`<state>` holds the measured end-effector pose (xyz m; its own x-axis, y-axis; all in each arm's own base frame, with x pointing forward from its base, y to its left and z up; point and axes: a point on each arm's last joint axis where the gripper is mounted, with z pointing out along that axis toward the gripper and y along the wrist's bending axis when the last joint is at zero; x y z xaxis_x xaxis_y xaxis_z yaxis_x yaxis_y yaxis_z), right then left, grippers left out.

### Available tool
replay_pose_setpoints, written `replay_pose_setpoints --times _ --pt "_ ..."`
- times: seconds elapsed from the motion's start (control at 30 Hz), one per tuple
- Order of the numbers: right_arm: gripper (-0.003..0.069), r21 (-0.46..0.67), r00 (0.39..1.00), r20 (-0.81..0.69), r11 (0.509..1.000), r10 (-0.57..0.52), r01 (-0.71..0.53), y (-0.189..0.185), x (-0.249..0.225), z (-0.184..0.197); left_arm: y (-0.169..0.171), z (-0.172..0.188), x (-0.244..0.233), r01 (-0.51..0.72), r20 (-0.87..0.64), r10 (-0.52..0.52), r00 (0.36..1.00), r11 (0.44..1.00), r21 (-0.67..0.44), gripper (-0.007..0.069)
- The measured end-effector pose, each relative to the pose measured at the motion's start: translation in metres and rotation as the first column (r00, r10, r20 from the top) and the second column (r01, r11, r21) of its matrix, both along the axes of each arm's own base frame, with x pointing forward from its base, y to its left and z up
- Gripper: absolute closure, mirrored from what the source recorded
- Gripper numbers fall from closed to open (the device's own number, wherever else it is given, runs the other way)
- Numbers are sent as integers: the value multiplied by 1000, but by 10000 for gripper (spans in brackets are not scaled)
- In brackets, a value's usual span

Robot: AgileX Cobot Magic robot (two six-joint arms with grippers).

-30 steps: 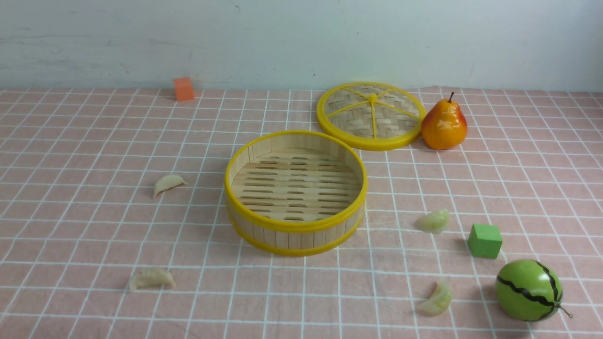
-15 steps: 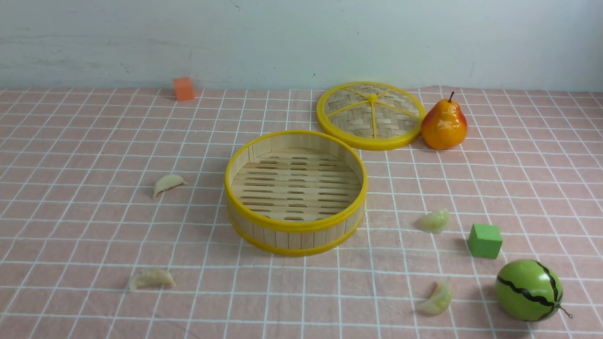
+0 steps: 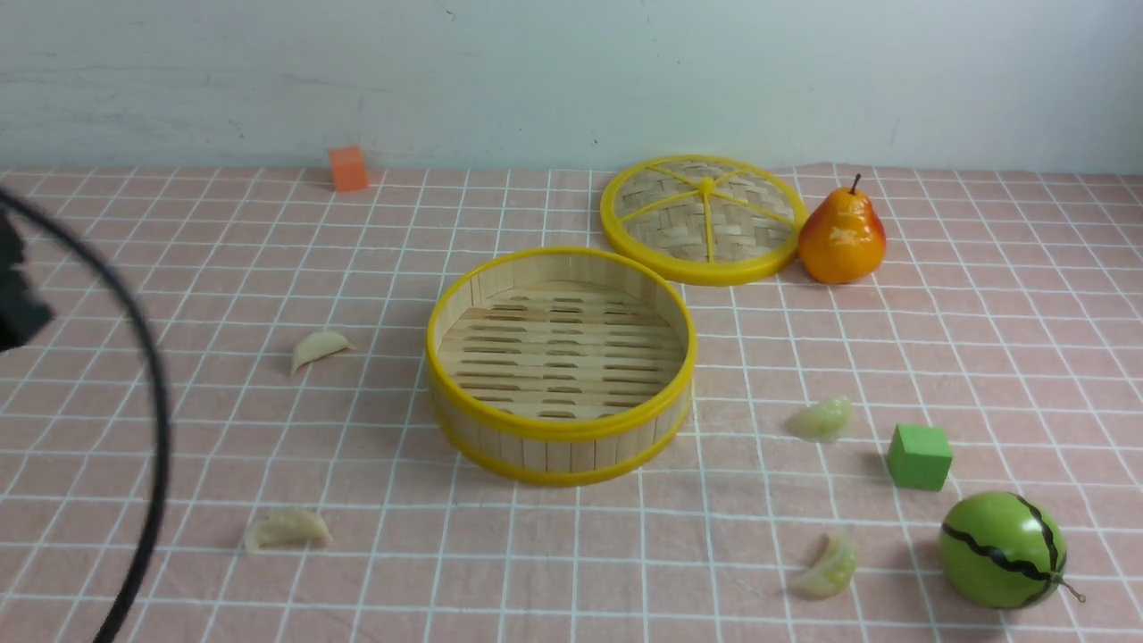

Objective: Put the dumplings into the steamer on the table with the pink tablecloth.
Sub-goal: 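Reach for and grasp a dumpling on the table with the left gripper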

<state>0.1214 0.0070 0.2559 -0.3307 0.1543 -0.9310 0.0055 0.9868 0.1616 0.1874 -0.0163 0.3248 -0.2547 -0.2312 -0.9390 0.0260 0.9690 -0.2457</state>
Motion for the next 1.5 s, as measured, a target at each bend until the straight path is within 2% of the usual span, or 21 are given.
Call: replay_pose_setpoints --times 0.07,0.13,0.23,0.43,0.5,0.53,0.6,0.67,0.73,0.77,0.8,0.83,0.9,1.0,1.17,1.27,1.47,1.5 --pt "666 -11 990 -140 1000 -2 1 1 13 2 -4 -9 32 14 -200 -10 980 1000 18 639" --pt "665 -32 979 -203 999 8 -15 3 20 4 -5 -13 47 24 -289 -15 957 999 25 639" --pt "664 -113 925 -373 986 73 -123 13 43 11 -12 -21 93 73 -484 -48 874 997 34 639" --pt "662 -132 832 -504 931 233 -341 42 71 4 -23 -22 176 159 -602 -95 793 986 54 639" --pt "662 -136 813 -527 920 248 -369 45 74 -1 -24 -20 191 171 -611 -99 786 983 61 639" --pt "662 -140 789 -556 906 262 -399 47 76 -6 -26 -30 215 186 -645 -97 758 980 72 638" --pt "662 -144 778 -570 899 265 -413 47 77 -9 -26 -36 232 199 -658 -92 747 976 90 629" --pt "662 -148 768 -582 893 268 -424 48 79 -12 -27 -53 259 239 -700 -85 709 963 125 575" --pt "662 -148 767 -583 893 268 -425 48 80 -13 -28 -74 285 295 -742 -88 665 943 152 480" --pt "662 -148 767 -583 893 268 -425 48 80 -13 -28 -74 285 296 -746 -87 660 943 152 459" --pt "662 -148 767 -583 893 268 -425 48 80 -13 -29 -84 294 317 -765 -89 638 935 156 416" --pt "662 -149 767 -583 893 268 -426 48 80 -13 -30 -101 308 342 -794 -90 602 927 153 321" --pt "660 -150 770 -579 893 269 -425 48 80 -12 -32 -116 317 365 -826 -87 557 919 150 246" --pt "659 -151 774 -573 893 269 -423 48 81 -12 -35 -136 329 396 -844 -67 532 901 178 191" --pt "659 -153 777 -569 893 270 -423 49 82 -12 -37 -151 331 419 -870 -52 491 889 183 213" --pt "657 -154 777 -569 893 270 -423 49 82 -12 -36 -153 331 421 -874 -46 483 888 186 302" --pt "652 -154 778 -566 893 270 -422 49 83 -12 -36 -147 330 385 -870 -32 491 904 184 351" --pt "651 -151 778 -566 894 271 -421 49 83 -12 -37 -141 328 379 -869 -43 492 910 170 417"
